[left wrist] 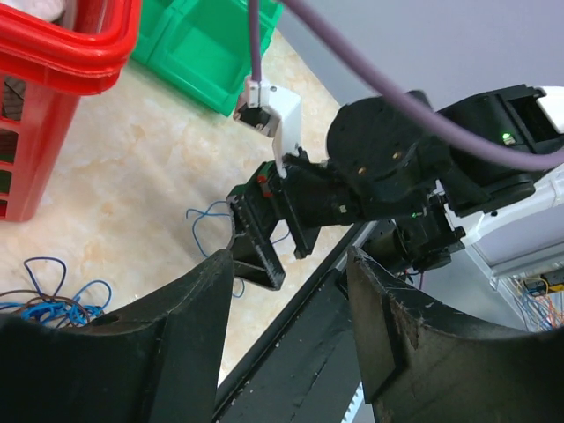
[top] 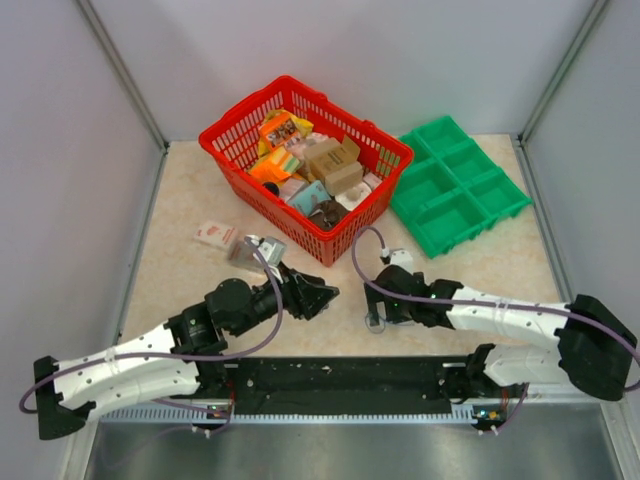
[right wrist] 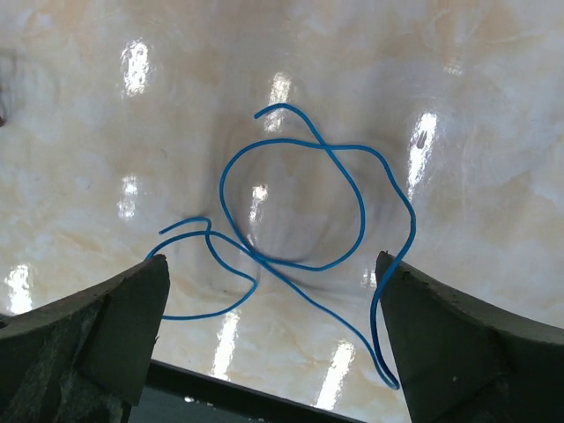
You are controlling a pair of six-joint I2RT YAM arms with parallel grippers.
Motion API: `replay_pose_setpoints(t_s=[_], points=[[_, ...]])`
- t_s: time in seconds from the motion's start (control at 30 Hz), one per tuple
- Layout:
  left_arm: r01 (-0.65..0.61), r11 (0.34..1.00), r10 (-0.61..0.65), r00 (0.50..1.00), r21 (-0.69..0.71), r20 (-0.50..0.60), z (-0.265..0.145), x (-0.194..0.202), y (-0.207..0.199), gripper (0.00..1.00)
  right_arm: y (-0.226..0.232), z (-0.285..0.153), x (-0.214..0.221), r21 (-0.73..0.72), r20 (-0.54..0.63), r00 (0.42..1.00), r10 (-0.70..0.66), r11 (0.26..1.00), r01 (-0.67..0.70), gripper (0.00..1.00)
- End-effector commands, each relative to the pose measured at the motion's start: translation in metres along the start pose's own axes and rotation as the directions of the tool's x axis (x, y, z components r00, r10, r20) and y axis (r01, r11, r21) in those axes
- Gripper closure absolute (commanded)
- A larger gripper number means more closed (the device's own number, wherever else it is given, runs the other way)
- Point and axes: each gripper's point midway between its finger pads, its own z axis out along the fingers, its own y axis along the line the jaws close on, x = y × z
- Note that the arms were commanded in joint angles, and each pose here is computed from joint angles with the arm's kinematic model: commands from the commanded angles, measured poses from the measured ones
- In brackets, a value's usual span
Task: Untangle the cables
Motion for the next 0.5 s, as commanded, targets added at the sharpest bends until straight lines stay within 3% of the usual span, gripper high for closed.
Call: replay_pose_setpoints(t_s=[0.0,0.17,0.27,0.33,0.47], points=[[-0.034,0.999,0.035,0.997,-0.012,0.064,-0.006,-0.016,0.001,0.41,-0.002,0.005,-0.019,0.111,0.073,0.997,-0.01,0.994,0.002,0.01],[-0.033,0.999,0.034,0.997,-0.027,0.068,-0.011,-0.015,0.006,0.41,0.008,0.023,-0.012,0.07,0.052,0.998,-0.041,0.997,0.038,0.07],[-0.032,0.998,0.035,0.998,-0.047,0.053,-0.013,-0.011,0.011,0.41,0.011,0.029,-0.009,0.061,0.043,0.998,-0.052,0.997,0.049,0.19],[-0.03,0.998,0.033,0.998,-0.052,0.056,-0.015,-0.011,0.013,0.42,0.007,0.031,-0.01,0.082,0.051,0.997,-0.05,0.996,0.046,0.32],[-0.029,0.997,0.033,0.998,-0.066,0.06,-0.016,-0.01,0.017,0.42,0.003,0.029,-0.011,0.093,0.072,0.997,-0.034,0.995,0.027,0.8]])
